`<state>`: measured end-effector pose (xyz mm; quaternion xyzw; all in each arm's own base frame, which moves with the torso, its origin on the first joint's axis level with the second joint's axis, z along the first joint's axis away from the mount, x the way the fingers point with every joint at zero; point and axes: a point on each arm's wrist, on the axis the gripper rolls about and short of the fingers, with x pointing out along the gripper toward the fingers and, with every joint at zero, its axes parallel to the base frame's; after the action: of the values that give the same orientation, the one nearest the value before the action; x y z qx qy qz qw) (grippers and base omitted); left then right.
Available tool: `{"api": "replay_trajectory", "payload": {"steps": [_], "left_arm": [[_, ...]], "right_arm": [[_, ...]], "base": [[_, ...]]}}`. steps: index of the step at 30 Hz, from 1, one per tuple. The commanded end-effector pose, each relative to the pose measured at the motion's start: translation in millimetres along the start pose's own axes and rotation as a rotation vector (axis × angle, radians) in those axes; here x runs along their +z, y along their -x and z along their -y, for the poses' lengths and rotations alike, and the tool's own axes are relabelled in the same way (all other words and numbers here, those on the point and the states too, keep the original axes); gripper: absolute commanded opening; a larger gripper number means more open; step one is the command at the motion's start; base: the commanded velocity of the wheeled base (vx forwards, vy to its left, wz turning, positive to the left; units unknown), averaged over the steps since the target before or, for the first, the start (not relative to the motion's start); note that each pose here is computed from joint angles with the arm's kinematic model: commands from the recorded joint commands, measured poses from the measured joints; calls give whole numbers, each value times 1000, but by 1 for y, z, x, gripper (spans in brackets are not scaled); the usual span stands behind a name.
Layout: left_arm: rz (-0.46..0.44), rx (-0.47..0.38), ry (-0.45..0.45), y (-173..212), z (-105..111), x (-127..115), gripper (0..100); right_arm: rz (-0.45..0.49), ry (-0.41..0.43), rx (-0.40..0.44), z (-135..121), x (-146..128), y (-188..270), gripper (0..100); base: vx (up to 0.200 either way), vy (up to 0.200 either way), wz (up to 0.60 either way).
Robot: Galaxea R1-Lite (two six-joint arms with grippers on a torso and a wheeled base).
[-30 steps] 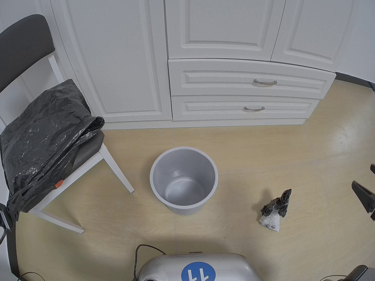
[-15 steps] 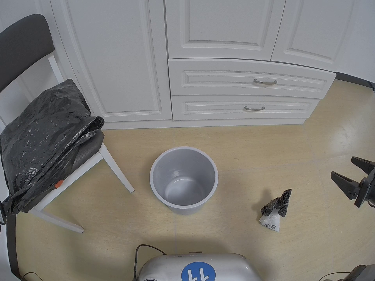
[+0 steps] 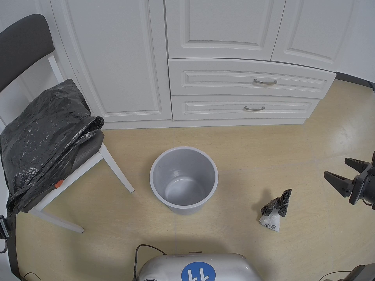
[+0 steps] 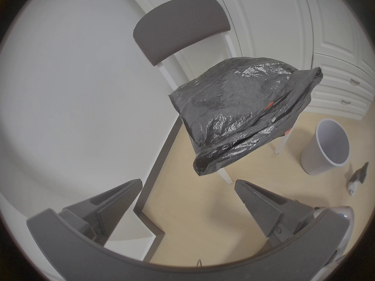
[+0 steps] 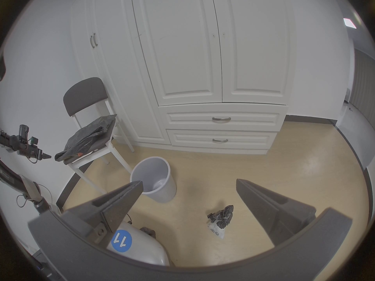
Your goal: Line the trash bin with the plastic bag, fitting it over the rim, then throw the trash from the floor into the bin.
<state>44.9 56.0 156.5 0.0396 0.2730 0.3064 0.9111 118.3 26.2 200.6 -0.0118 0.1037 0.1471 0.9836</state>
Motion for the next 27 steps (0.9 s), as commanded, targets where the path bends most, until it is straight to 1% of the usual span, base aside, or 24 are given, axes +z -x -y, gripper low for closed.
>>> {"api": "replay_trajectory", "payload": {"steps": [1,6,8,18,27], "left_arm": [[-27,12,30,-3,-1,-5,100],[-54,-9,41,-11,-5,-3,100],[-76,-28,48,-21,-8,0,100],[-99,-36,54,-57,-22,9,100],[-116,-48,58,-63,-23,7,100]], "right_arm": [[-25,-10,1,0,-2,-6,100],[-9,-23,1,0,1,-4,100],[7,-23,1,0,2,-4,100],[20,-26,1,0,3,-4,100],[18,-30,-10,2,3,-4,100]], "base": [[0,0,0],[0,0,0],[0,0,0],[0,0,0],[0,0,0]]}}
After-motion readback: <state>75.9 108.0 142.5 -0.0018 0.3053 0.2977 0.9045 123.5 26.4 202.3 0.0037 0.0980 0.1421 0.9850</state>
